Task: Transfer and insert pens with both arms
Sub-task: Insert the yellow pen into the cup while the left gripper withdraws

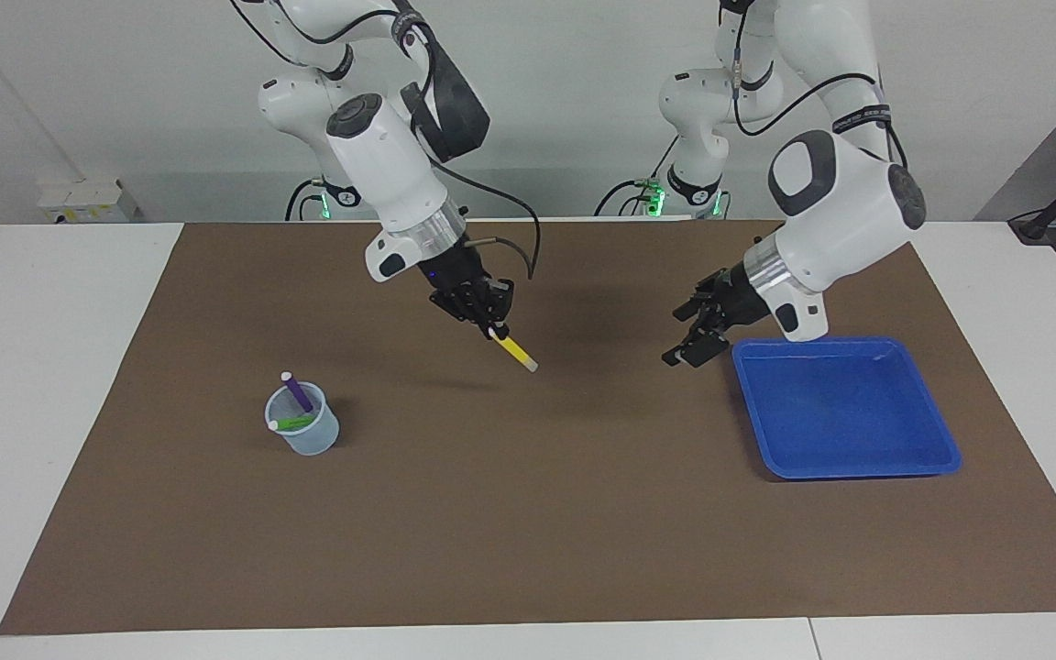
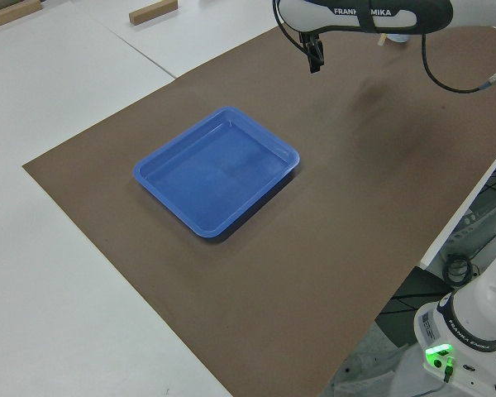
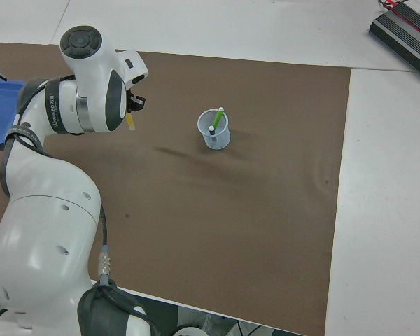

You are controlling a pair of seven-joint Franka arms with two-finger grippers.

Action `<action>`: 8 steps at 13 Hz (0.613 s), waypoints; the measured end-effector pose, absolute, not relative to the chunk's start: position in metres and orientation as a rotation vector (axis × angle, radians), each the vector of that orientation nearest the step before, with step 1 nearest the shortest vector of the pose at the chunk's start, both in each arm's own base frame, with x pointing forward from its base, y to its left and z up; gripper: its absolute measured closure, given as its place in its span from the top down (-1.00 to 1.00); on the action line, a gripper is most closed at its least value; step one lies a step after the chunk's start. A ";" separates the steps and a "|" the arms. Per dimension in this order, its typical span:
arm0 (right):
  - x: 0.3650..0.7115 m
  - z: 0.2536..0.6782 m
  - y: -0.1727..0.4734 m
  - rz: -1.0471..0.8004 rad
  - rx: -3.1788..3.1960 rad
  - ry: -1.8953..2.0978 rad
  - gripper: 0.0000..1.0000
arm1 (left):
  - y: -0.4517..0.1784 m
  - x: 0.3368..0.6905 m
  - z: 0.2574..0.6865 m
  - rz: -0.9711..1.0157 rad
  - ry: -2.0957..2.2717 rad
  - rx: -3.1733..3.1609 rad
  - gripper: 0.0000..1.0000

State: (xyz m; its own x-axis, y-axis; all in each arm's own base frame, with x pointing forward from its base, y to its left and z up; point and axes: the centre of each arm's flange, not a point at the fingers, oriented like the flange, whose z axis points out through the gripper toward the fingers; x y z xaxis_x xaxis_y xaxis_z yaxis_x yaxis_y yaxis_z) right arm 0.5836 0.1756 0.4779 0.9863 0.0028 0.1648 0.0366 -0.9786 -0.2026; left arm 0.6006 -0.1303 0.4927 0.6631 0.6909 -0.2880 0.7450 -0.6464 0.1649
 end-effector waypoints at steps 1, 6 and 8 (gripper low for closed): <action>0.585 0.482 0.160 -0.250 -2.945 -0.120 -0.65 | -0.133 0.599 0.496 -0.268 1.135 2.636 1.00; 0.590 0.505 0.085 -0.277 -3.012 -0.554 -0.65 | -0.122 0.600 0.501 -0.226 1.038 2.682 1.00; 0.590 0.513 0.057 -0.289 -3.021 -0.699 -0.65 | -0.121 0.601 0.501 -0.210 0.983 2.703 1.00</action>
State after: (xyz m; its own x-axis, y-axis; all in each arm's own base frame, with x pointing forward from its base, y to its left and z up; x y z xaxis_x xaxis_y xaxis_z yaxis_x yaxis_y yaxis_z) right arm 0.5900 0.0571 0.5131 0.8820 0.4330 0.1861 0.4381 -0.8988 0.0151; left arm 0.6005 -0.1215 0.5009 0.7610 0.6098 -0.2211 0.6470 -0.7385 0.1898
